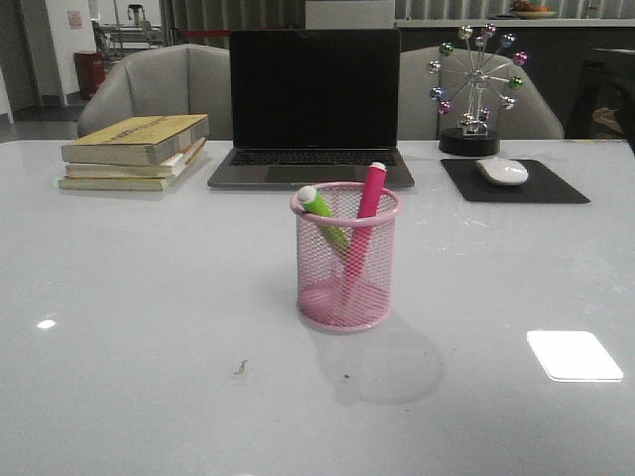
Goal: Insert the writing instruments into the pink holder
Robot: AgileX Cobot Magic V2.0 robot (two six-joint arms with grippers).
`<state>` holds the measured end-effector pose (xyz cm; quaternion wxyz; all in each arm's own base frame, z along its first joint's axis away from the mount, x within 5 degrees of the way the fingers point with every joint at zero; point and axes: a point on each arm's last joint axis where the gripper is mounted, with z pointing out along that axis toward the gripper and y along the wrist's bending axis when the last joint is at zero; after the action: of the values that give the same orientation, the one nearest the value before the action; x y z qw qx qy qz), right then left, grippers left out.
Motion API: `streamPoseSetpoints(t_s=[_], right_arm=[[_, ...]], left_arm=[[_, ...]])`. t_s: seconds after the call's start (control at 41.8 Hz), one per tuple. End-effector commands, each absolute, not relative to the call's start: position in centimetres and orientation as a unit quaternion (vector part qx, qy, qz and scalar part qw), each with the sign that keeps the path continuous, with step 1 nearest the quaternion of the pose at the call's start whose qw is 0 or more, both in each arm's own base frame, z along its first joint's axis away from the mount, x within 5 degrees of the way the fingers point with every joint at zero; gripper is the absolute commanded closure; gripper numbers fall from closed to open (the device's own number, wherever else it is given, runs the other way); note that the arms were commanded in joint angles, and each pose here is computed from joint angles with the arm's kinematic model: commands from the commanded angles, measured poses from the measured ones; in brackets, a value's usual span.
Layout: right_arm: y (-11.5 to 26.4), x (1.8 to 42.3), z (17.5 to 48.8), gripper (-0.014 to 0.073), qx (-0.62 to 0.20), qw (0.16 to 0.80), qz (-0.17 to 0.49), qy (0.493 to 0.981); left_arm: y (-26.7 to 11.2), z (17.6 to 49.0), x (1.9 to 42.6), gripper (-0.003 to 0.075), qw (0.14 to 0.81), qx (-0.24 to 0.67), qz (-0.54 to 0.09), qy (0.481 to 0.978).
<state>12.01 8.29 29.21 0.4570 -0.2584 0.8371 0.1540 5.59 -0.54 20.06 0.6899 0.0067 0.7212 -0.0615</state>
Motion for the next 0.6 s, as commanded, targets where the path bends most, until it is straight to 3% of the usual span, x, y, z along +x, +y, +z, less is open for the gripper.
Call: streamPoseSetpoints(t_s=[0.0, 0.575], right_arm=[[8.35, 12.35, 30.72, 0.0544, -0.253, 0.501, 0.159, 0.812], [8.35, 12.35, 30.72, 0.0544, -0.253, 0.501, 0.159, 0.812]], left_arm=[[-0.58, 21.07, 5.43, 0.0629, 0.736, 0.003, -0.076, 0.673], [-0.55, 21.66, 5.36, 0.0629, 0.76, 0.019, -0.056, 0.648]])
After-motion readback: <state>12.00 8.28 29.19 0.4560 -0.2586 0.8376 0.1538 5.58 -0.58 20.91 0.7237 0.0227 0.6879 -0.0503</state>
